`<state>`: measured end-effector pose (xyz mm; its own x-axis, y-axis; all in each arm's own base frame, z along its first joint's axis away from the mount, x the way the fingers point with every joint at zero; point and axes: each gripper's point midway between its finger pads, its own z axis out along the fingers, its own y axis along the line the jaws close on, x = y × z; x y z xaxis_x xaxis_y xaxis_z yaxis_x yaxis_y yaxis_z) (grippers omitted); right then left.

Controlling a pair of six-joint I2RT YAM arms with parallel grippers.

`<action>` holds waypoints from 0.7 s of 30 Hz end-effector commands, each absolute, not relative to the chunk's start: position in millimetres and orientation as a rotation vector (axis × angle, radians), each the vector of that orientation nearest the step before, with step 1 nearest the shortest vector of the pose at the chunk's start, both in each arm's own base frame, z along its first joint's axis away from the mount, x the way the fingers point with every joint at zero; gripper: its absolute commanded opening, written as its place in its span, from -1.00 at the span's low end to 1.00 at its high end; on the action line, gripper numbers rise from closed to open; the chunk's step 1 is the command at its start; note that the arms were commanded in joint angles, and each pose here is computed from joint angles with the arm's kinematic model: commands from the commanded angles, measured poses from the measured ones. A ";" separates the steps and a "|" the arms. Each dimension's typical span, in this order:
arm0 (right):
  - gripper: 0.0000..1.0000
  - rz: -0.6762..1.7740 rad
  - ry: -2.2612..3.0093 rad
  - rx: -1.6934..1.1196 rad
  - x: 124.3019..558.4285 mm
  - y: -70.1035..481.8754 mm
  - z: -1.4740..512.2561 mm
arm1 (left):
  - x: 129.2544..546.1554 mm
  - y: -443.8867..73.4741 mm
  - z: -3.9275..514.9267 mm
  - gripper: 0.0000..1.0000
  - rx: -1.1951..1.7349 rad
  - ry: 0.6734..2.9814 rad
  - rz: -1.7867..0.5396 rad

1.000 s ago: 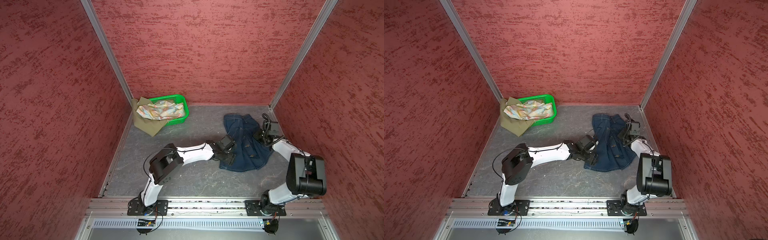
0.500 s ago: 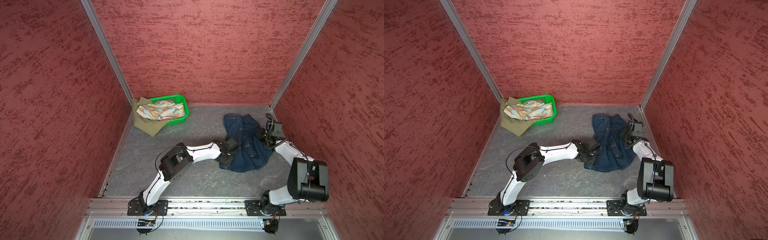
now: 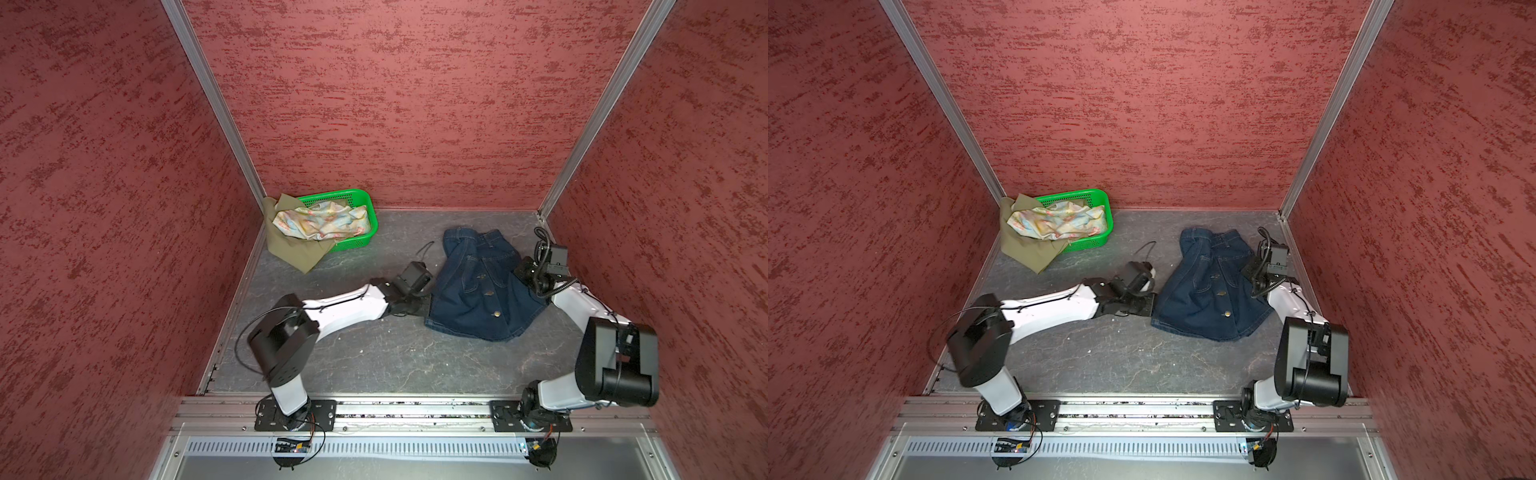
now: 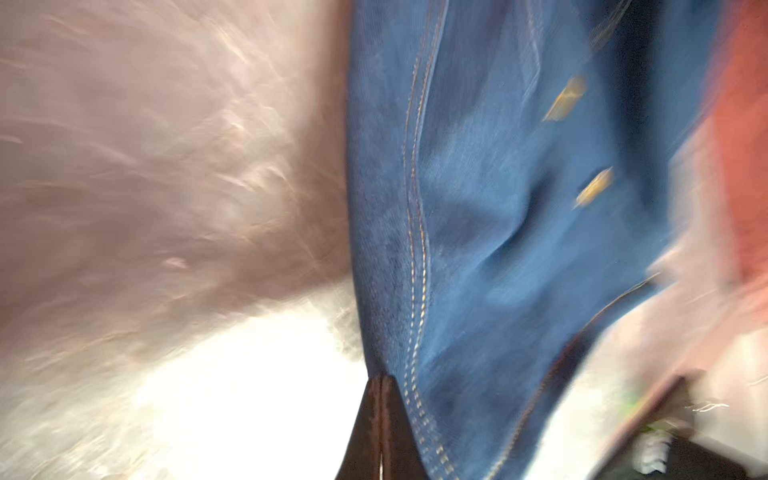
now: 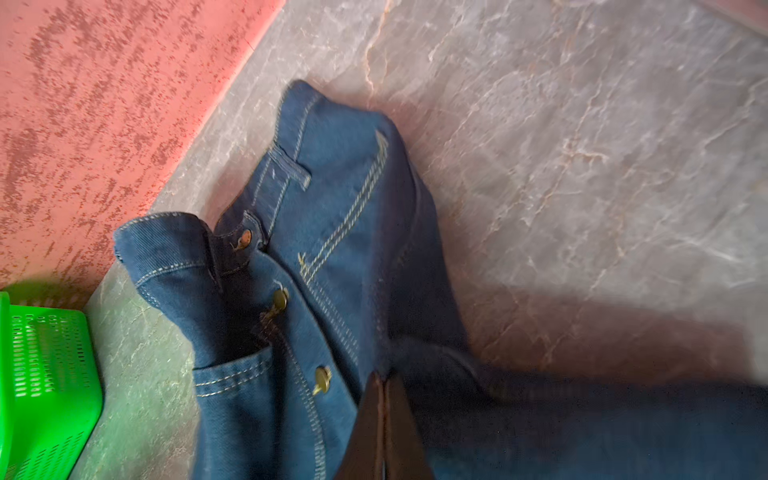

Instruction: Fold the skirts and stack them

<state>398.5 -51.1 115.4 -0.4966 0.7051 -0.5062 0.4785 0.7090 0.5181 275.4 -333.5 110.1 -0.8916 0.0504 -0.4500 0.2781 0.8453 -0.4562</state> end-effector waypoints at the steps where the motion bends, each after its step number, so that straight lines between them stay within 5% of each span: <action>1: -1.00 0.418 2.153 0.860 401.0 -51.3 133.2 | 275.4 -320.7 113.2 -1.00 0.004 2.538 -0.907; 4: -1.00 0.462 2.158 0.835 400.3 -44.3 133.7 | 267.9 -296.3 98.1 -1.00 -0.130 2.558 -0.883; 9: -1.00 0.526 2.191 0.802 390.7 -29.2 129.0 | 254.2 -259.2 84.3 -0.14 -0.366 2.558 -0.824; 16: -1.00 0.531 2.246 0.771 376.9 -14.5 117.4 | 270.1 -245.3 118.5 0.19 -0.315 2.432 -0.698; 21: 0.29 0.410 2.258 0.772 375.9 -28.5 120.5 | 285.9 -286.2 123.4 0.34 -0.042 2.474 -0.651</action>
